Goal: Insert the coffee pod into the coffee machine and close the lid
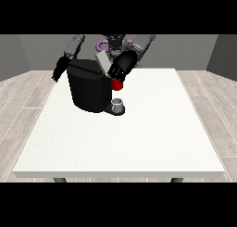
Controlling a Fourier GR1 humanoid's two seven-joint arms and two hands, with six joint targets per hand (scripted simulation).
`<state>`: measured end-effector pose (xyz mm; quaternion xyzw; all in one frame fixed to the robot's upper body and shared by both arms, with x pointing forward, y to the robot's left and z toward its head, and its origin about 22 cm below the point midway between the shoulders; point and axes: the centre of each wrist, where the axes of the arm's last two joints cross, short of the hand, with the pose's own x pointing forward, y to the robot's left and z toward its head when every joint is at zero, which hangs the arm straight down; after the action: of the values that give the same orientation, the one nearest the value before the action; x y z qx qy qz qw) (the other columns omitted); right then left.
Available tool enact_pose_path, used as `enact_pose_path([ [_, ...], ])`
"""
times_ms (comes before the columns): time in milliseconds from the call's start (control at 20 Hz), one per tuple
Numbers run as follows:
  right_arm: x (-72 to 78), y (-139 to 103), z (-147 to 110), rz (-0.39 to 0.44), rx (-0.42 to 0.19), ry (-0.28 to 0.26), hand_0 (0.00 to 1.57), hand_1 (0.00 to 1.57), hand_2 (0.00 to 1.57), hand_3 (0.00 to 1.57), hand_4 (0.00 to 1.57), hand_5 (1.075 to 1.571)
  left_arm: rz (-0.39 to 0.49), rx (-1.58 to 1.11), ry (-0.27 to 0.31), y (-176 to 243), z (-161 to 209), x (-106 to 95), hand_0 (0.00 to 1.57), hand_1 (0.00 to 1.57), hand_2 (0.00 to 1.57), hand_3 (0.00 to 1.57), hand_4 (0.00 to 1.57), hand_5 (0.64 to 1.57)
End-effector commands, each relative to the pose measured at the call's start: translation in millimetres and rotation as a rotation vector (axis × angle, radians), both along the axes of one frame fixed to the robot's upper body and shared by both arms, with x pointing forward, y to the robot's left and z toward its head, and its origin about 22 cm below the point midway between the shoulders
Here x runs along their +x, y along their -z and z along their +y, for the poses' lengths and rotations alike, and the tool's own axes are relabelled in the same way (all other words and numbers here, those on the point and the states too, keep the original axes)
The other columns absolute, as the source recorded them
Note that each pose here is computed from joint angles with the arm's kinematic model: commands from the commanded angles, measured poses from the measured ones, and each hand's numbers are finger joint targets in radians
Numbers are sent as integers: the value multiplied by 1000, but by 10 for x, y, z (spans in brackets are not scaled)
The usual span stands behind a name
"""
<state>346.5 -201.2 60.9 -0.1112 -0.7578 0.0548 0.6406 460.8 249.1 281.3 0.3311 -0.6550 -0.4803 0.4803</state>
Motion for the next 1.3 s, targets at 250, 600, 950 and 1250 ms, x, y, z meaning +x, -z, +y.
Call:
enact_pose_path([
  [250, 32, -103, 165, -38, 0, 10, 0, 0, 0, 0, 0, 1571, -42, 1, 10, -63, 10, 11, 1110, 1110, 1129, 973, 0, 1571],
  [600, -16, 44, 42, -4, 0, 23, 0, 0, 0, 0, 99, 1571, -87, -37, 50, 5, -31, 9, 1247, 1247, 1210, 954, 0, 1571],
  [950, 147, -226, -126, -42, -27, 21, 0, 0, 0, 0, 215, 1571, -189, 13, 64, -265, 31, -37, 1222, 1222, 1174, 886, 0, 1571],
  [1250, 2, 18, 55, -56, -13, 20, 0, 0, 0, 0, 87, 1571, -212, 49, 52, -231, 220, -58, 815, 815, 912, 662, 0, 1571],
])
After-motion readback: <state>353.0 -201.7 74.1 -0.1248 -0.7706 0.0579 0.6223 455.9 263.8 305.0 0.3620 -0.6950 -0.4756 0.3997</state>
